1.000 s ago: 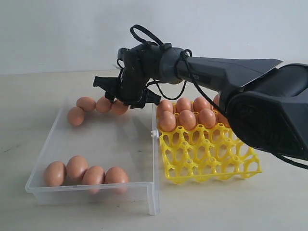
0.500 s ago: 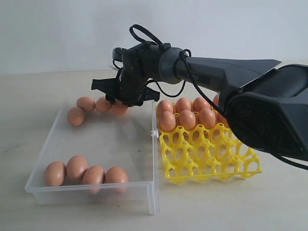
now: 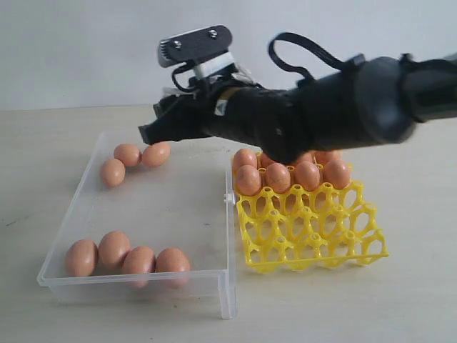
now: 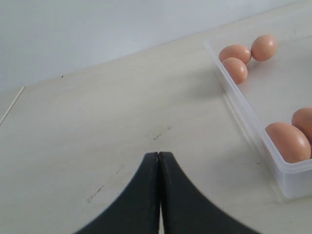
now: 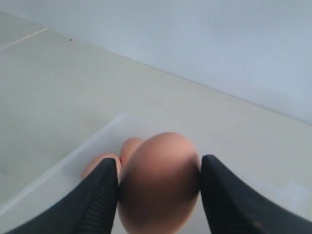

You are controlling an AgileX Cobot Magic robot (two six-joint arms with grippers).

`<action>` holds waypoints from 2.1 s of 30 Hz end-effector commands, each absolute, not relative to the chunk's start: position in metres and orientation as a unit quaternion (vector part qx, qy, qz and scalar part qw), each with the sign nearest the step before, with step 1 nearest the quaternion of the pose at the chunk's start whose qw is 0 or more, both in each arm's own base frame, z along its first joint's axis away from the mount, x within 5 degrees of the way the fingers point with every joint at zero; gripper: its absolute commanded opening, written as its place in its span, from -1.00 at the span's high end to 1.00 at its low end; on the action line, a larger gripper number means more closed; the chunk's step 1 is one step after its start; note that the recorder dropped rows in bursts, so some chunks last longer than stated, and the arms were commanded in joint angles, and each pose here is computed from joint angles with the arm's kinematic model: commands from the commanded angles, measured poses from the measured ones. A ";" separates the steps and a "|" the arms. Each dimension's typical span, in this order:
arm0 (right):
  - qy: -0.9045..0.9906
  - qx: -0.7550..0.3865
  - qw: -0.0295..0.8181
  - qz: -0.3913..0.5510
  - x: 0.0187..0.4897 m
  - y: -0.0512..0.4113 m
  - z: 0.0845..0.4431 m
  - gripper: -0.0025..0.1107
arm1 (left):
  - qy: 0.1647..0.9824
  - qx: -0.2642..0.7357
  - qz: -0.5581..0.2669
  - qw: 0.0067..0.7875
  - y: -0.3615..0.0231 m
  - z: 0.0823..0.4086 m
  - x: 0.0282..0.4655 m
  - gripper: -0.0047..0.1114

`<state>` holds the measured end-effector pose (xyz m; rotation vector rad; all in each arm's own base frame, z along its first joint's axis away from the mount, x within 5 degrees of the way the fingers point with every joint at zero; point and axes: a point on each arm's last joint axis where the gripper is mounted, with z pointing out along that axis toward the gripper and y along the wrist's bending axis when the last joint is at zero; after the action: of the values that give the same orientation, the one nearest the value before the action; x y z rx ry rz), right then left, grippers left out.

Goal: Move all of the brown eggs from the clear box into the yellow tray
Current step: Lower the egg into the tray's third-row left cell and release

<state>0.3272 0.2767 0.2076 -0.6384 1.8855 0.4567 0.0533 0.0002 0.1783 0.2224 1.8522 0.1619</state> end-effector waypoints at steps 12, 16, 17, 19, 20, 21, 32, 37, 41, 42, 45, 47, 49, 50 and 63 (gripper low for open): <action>0.778 -0.223 0.572 0.135 0.240 0.184 0.174 0.96 | 0.792 0.092 0.069 0.599 0.000 0.180 0.053 0.92; 0.786 -0.216 0.565 0.130 0.234 0.177 0.162 0.96 | 0.792 0.092 0.069 0.599 0.000 0.180 0.053 0.92; 0.791 -0.214 0.560 0.127 0.235 0.177 0.158 0.96 | 0.792 0.092 0.069 0.599 0.000 0.180 0.053 0.92; 0.797 -0.211 0.552 0.125 0.235 0.177 0.151 0.96 | 0.792 0.092 0.069 0.599 0.000 0.180 0.053 0.92; 0.799 -0.207 0.550 0.126 0.236 0.177 0.148 0.96 | 0.792 0.092 0.069 0.599 0.000 0.180 0.053 0.92; 0.801 -0.205 0.549 0.126 0.236 0.177 0.145 0.96 | 0.792 0.092 0.069 0.599 0.000 0.180 0.053 0.92; 0.812 -0.179 0.544 0.112 0.243 0.177 0.122 0.96 | 0.792 0.092 0.069 0.599 0.000 0.180 0.053 0.92; 0.812 -0.182 0.543 0.116 0.248 0.183 0.119 0.96 | 0.792 0.092 0.069 0.599 0.000 0.180 0.053 0.92; 0.809 -0.182 0.545 0.127 0.251 0.187 0.122 0.96 | 0.792 0.092 0.069 0.599 0.000 0.180 0.053 0.92; 0.808 -0.182 0.545 0.127 0.251 0.187 0.122 0.96 | 0.792 0.092 0.069 0.599 0.000 0.180 0.053 0.92; 0.810 -0.185 0.540 0.132 0.251 0.189 0.119 0.96 | 0.792 0.092 0.069 0.599 0.000 0.180 0.053 0.92; 0.809 -0.187 0.541 0.133 0.252 0.190 0.119 0.96 | 0.792 0.092 0.069 0.599 0.000 0.180 0.053 0.92; 0.809 -0.186 0.542 0.134 0.254 0.192 0.119 0.96 | 0.792 0.092 0.069 0.599 0.000 0.180 0.053 0.92; 0.809 -0.186 0.542 0.135 0.255 0.193 0.119 0.96 | 0.792 0.092 0.069 0.599 0.000 0.180 0.053 0.92; 0.820 -0.170 0.532 0.127 0.263 0.196 0.115 0.96 | 0.792 0.092 0.069 0.599 0.000 0.180 0.053 0.92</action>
<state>0.2615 0.1966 0.1151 -0.4221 1.9512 0.3141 0.0533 0.0002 0.1783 0.2224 1.8522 0.1619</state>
